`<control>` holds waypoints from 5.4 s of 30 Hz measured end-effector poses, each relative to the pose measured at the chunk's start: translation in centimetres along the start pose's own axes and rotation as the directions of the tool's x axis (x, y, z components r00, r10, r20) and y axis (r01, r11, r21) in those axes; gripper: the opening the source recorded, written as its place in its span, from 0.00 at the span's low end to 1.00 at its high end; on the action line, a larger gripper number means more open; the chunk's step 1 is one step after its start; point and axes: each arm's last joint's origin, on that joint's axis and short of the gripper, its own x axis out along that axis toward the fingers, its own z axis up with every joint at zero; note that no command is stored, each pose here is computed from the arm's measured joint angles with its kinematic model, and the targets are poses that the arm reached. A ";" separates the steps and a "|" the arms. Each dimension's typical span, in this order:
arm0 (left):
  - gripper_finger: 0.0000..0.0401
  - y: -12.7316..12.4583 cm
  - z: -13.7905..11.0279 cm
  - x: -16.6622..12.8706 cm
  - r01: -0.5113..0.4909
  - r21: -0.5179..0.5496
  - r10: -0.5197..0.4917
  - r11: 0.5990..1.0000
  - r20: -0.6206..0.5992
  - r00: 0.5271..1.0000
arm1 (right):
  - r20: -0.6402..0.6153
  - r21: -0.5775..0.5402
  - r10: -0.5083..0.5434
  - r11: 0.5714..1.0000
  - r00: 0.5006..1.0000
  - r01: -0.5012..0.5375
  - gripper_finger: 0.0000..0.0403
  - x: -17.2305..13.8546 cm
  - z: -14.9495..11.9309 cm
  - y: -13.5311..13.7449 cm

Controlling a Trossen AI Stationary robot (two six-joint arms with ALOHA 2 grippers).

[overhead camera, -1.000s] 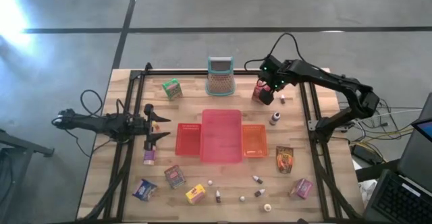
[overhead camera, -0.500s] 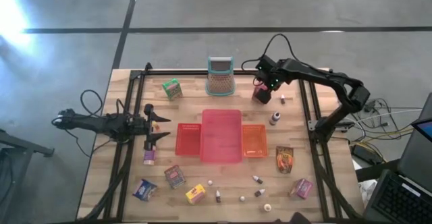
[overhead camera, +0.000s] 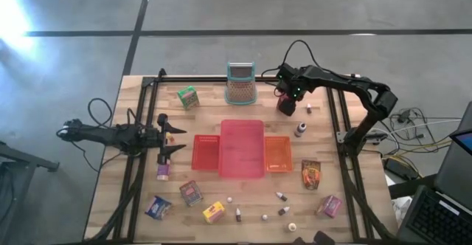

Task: Pick & Place Kitchen Items
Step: Put the red cereal box into the pink bin, then put the purple cereal box into the pink bin

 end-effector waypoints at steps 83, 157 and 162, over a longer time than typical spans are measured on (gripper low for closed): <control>0.62 0.0 0.0 0.0 0.000 0.000 0.000 1.000 0.001 1.000 | 0.089 -0.433 0.299 0.871 0.950 -0.234 0.43 -3.9 4.8 15.1; 0.62 0.0 0.0 0.0 0.000 0.000 0.000 1.000 0.001 1.000 | 0.152 -0.432 0.243 0.888 0.958 -0.157 0.70 -6.2 4.5 15.0; 0.62 0.0 0.0 0.0 0.000 -0.001 0.000 1.000 0.001 1.000 | 0.203 -0.435 0.267 0.886 0.942 -0.158 0.69 -9.2 3.3 15.1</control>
